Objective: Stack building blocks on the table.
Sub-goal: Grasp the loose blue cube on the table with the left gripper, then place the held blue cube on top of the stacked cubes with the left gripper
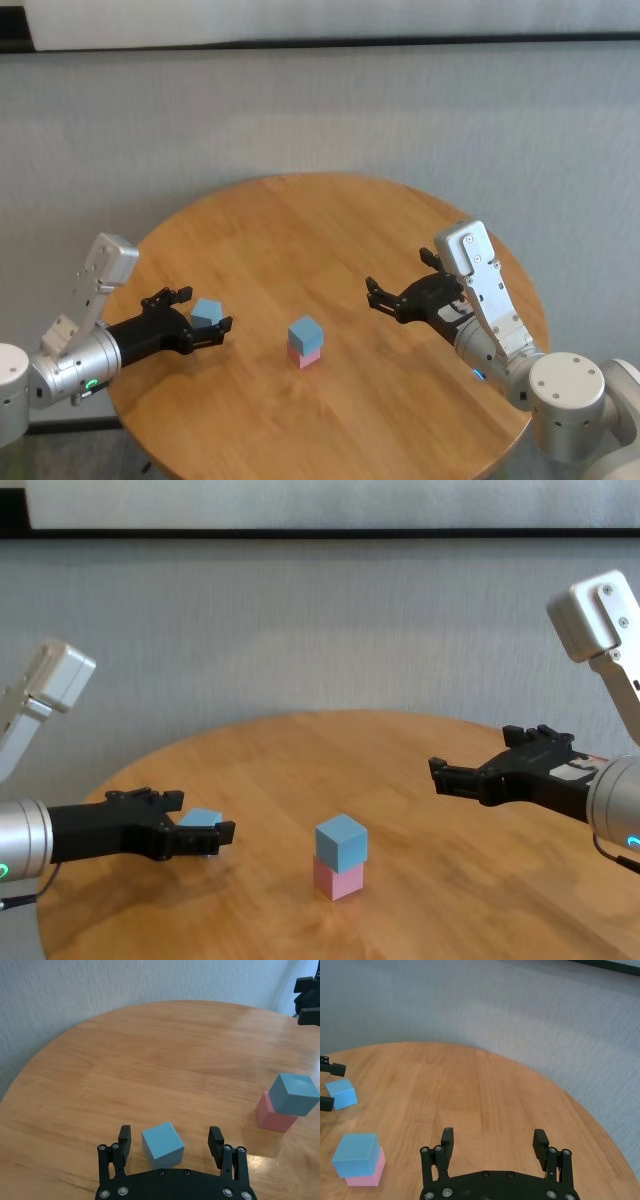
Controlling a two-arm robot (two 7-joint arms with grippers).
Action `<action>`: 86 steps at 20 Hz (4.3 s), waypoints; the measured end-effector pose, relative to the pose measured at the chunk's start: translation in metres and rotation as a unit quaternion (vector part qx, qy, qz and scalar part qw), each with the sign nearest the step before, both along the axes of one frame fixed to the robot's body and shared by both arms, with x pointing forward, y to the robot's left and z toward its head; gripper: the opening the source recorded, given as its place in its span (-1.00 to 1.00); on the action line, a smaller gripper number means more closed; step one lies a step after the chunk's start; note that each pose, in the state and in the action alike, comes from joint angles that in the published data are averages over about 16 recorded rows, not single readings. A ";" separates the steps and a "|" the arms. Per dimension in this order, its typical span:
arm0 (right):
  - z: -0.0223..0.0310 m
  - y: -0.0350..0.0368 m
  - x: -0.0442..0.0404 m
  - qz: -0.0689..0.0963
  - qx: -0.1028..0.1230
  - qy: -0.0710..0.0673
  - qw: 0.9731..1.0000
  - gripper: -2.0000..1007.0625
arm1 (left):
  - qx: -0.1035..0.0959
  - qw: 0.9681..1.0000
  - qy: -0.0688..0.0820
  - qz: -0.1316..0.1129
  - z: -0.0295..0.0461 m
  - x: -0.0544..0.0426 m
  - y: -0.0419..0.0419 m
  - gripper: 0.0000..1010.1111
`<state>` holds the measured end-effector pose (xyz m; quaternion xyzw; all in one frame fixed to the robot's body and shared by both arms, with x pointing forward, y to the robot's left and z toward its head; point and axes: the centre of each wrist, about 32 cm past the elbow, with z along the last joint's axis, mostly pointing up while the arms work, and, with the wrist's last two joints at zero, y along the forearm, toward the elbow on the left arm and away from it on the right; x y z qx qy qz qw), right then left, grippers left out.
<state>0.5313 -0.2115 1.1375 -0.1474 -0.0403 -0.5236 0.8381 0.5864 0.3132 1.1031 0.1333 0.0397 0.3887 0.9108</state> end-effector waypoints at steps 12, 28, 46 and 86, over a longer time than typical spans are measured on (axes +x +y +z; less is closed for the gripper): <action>0.0000 0.0000 0.0000 0.000 0.000 0.000 1.000 0.99 | -0.003 1.000 0.008 0.002 -0.0078 0.0059 0.0023 0.98; 0.0000 0.0000 0.0000 0.000 0.000 0.000 1.000 0.99 | -0.008 1.000 0.015 0.003 -0.0168 0.0136 0.0068 0.98; 0.0000 0.0000 0.0000 0.000 0.000 0.000 1.000 0.99 | -0.012 1.000 0.017 0.003 -0.0216 0.0195 0.0085 0.86; 0.0000 0.0000 0.0000 0.000 0.000 0.000 1.000 0.99 | 0.001 0.996 -0.067 -0.061 0.0449 -0.0075 -0.0172 -0.20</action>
